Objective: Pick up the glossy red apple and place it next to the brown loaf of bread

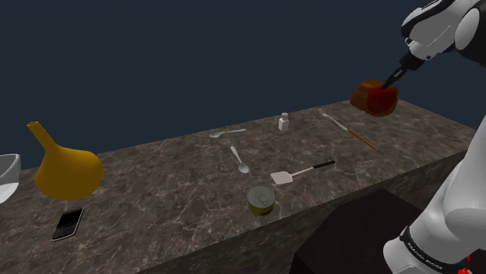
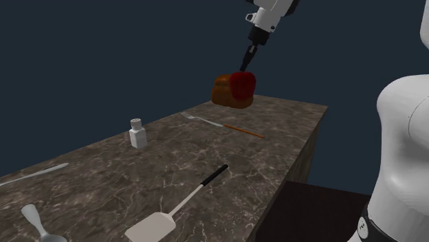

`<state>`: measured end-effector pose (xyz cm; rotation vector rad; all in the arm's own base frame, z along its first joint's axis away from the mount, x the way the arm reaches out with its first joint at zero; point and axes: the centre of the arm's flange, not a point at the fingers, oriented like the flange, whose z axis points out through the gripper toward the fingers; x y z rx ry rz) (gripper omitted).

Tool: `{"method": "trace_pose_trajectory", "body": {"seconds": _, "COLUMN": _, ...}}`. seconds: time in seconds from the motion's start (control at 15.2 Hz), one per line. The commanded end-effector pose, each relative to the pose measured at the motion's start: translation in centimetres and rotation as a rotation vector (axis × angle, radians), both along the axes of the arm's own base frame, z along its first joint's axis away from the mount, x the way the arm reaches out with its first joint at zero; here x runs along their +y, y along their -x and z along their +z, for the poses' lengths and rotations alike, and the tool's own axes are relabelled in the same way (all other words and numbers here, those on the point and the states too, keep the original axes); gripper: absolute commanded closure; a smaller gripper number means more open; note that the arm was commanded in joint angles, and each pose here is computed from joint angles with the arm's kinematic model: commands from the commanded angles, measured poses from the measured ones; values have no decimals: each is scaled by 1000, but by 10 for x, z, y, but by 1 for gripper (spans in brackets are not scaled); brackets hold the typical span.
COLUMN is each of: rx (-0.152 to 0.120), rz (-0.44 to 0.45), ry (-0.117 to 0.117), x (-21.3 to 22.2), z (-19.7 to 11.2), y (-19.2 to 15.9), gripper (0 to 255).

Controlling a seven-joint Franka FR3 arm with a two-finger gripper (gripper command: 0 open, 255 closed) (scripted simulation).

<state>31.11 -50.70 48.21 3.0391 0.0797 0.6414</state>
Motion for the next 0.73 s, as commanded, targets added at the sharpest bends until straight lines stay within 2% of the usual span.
{"method": "trace_pose_trajectory", "body": {"seconds": 0.0, "rx": 0, "rz": 0, "ry": 0, "x": 0, "z": -10, "y": 0, "gripper": 255}}
{"method": "trace_pose_trajectory", "body": {"seconds": 0.66, "rx": 0, "rz": 0, "ry": 0, "x": 0, "z": -63, "y": 0, "gripper": 255}}
